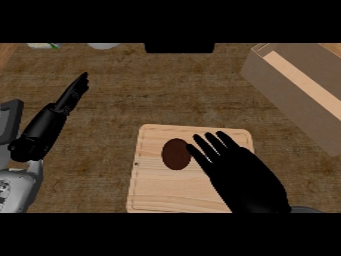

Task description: Pick the can from the cutting board and place it in the cardboard box

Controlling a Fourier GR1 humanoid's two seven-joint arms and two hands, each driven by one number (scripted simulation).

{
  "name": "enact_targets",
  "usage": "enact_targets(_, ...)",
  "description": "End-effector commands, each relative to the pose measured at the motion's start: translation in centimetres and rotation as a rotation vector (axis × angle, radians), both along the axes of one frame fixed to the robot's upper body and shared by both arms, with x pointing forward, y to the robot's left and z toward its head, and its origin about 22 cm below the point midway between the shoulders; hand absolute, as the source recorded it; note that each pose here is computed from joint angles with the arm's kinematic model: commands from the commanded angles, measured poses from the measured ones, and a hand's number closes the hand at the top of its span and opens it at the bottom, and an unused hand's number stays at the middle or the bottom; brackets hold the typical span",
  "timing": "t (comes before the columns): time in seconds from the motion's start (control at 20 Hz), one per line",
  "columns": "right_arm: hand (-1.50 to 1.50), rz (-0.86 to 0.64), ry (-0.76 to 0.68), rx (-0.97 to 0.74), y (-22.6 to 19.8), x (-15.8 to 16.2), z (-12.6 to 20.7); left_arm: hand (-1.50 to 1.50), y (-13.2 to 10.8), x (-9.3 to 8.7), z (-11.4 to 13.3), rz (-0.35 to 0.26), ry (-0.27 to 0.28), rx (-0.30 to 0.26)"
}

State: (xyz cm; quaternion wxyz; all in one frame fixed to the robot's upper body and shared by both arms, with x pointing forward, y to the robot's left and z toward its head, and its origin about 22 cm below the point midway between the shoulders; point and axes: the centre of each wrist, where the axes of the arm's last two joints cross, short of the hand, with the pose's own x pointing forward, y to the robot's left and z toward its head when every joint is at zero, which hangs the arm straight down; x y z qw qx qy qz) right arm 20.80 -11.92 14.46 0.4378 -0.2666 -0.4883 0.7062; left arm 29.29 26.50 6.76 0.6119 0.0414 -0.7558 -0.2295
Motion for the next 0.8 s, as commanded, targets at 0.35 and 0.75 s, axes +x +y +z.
enact_targets(0.35, -1.50, -0.029, -0.027, -0.073, 0.9, 1.2, -3.5, 0.00, 2.2, -0.7, -1.4, 0.009, -0.008, -0.013)
enact_targets(0.75, -1.50, -0.063, -0.034, -0.090, 1.2, 2.8, -5.2, 0.00, 2.3, -1.2, 0.2, -0.004, 0.000, -0.001)
